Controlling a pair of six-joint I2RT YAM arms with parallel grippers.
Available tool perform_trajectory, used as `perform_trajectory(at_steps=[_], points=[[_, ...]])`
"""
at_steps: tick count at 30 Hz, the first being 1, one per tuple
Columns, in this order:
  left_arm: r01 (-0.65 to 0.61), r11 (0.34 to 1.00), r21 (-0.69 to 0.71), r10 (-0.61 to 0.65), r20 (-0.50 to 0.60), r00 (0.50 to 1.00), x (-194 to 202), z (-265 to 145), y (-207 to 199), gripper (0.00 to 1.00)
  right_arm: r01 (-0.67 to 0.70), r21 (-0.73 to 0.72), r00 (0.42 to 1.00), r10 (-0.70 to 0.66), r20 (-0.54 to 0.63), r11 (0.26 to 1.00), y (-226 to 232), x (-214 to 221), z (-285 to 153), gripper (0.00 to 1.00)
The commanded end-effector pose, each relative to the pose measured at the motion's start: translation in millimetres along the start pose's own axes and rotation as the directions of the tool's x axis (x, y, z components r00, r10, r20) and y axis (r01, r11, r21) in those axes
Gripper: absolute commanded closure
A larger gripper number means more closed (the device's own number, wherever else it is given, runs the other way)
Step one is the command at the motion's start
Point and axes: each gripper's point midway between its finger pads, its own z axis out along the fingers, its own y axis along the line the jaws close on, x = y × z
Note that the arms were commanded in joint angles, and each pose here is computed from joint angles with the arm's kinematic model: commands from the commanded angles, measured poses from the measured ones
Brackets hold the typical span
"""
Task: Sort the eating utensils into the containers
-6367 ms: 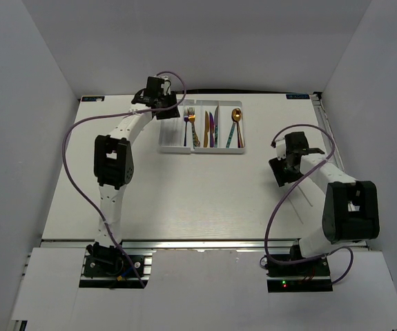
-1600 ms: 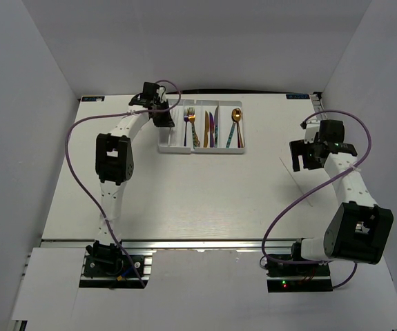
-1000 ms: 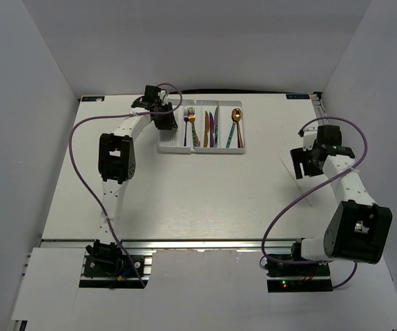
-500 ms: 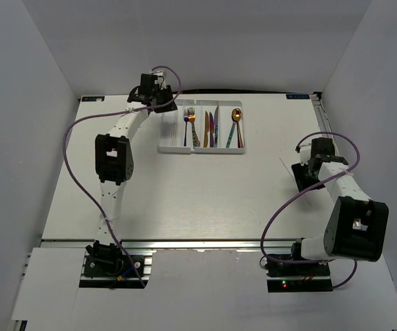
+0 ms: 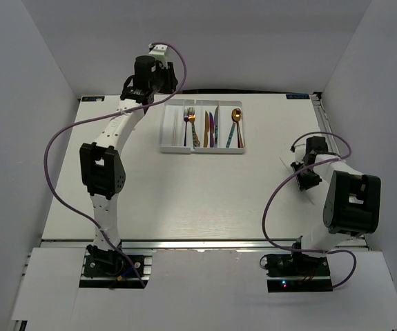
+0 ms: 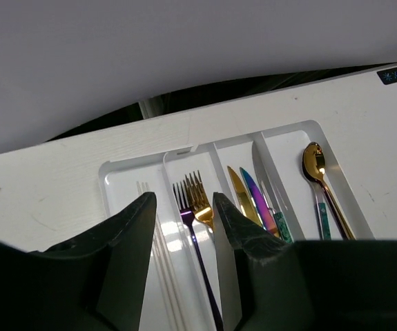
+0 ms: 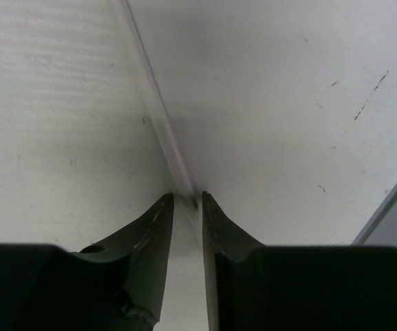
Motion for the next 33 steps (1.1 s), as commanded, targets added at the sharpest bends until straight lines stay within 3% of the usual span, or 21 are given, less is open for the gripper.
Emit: perform_trajectory(at_steps=[1, 2, 6, 9, 12, 13, 16, 19, 26, 33], points=[[-0.053, 0.996, -0.068, 0.058, 0.067, 0.996, -28, -26, 10, 0.51, -0.002, -0.047, 1.000, 0.003, 0.015, 0.999, 8, -7, 21, 0.72], [-0.056, 0.995, -0.085, 0.062, 0.064, 0.996, -27, -29, 14, 0.51, 0.010, -0.065, 1.000, -0.009, 0.008, 0.998, 13, -7, 25, 0.74], [-0.062, 0.984, -0.169, 0.074, 0.066, 0.995, -26, -41, 29, 0.50, 0.056, -0.125, 0.998, -0.056, 0.002, 0.991, 27, -3, 30, 1.00], [-0.047, 0.984, -0.171, 0.058, 0.055, 0.997, -22, -46, 30, 0.50, 0.058, -0.190, 0.998, -0.055, 0.020, 0.980, 37, -10, 24, 1.00], [-0.025, 0.990, -0.137, 0.030, 0.038, 0.999, -15, -55, 23, 0.50, 0.063, -0.269, 0.990, -0.025, 0.139, 0.961, 46, -45, -7, 1.00], [-0.013, 0.992, -0.129, 0.018, 0.045, 0.999, -19, -63, 20, 0.51, 0.078, -0.355, 0.979, -0.004, 0.205, 0.931, 60, -59, -32, 1.00], [0.054, 0.998, 0.019, -0.054, -0.014, 0.998, 3, -74, -9, 0.52, 0.094, -0.478, 0.913, 0.117, 0.392, 0.874, 75, -113, -100, 1.00], [0.120, 0.971, 0.206, -0.105, -0.083, 0.991, 22, -93, -48, 0.53, 0.136, -0.556, 0.845, 0.197, 0.497, 0.820, 98, -161, -153, 1.00], [0.205, 0.860, 0.468, -0.128, -0.192, 0.973, 48, -118, -121, 0.51, 0.302, -0.717, 0.765, 0.289, 0.575, 0.628, 179, -216, -224, 1.00], [0.247, 0.761, 0.600, -0.175, -0.178, 0.968, 26, -122, -150, 0.38, 0.361, -0.794, 0.773, 0.319, 0.548, 0.489, 237, -233, -247, 1.00]])
